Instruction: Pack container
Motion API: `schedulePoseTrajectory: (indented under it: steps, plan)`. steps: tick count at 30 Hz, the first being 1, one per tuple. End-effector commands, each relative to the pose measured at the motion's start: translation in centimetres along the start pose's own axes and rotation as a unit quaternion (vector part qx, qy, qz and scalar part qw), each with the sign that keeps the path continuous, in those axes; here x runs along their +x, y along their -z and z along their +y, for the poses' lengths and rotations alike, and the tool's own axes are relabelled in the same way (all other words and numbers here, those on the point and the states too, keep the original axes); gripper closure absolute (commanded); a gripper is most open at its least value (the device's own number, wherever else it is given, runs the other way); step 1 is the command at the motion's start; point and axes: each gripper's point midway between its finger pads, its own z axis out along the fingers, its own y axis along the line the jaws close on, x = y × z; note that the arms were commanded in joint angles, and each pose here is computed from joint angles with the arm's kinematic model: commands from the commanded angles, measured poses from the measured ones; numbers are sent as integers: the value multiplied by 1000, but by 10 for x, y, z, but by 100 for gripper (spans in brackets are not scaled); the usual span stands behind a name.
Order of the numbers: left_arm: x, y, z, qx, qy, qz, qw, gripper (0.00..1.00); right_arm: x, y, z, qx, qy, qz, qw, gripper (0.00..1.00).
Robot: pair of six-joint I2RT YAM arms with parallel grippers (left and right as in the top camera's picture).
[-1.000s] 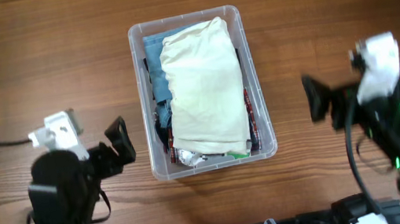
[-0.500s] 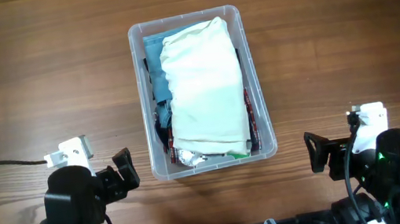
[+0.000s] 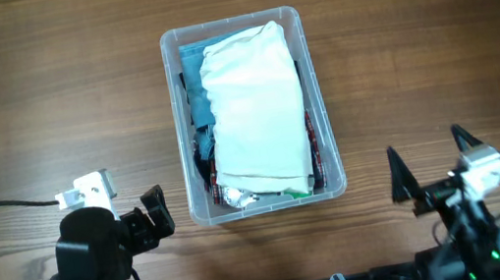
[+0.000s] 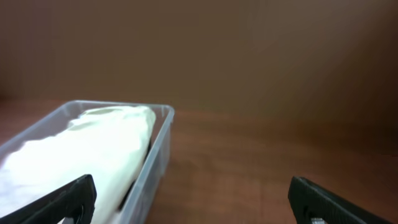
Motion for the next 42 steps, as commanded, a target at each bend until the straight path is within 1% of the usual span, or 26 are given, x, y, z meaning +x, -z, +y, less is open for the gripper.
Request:
schedulePoseTrajectory:
  steps: [1, 3, 5, 6, 30, 33, 36, 38, 40, 42]
  plan:
    - [1, 0, -1, 4, 5, -2, 1000, 0, 32, -27, 1, -4, 53, -14, 998, 0]
    - [1, 0, -1, 4, 5, -2, 1000, 0, 50, -40, 1, -3, 72, -26, 997, 0]
    - [1, 0, -1, 4, 5, -2, 1000, 0, 76, -49, 1, -5, 71, -17, 997, 0]
    - [1, 0, -1, 4, 5, -1, 1000, 0, 79, -51, 1, -4, 71, -19, 997, 0]
    - [1, 1, -1, 5, 5, -4, 1000, 0, 81, -52, 2, -6, 72, -17, 997, 0]
    - [0, 8, 8, -2, 16, -26, 1000, 0, 81, -52, 2, -6, 72, -17, 997, 0]
    - [6, -4, 31, -29, 55, -66, 996, 0, 81, -52, 2, -6, 72, -17, 997, 0]
    - [9, -22, 44, -29, 83, -118, 989, 0, 81, -52, 2, -6, 72, -17, 997, 0]
    - [7, -32, 48, -18, 92, -160, 983, 0, 81, -52, 2, -6, 72, -17, 997, 0]
    - [-1, -47, 49, 1, 98, -225, 969, 0, 81, -52, 2, -6, 72, -17, 997, 0]
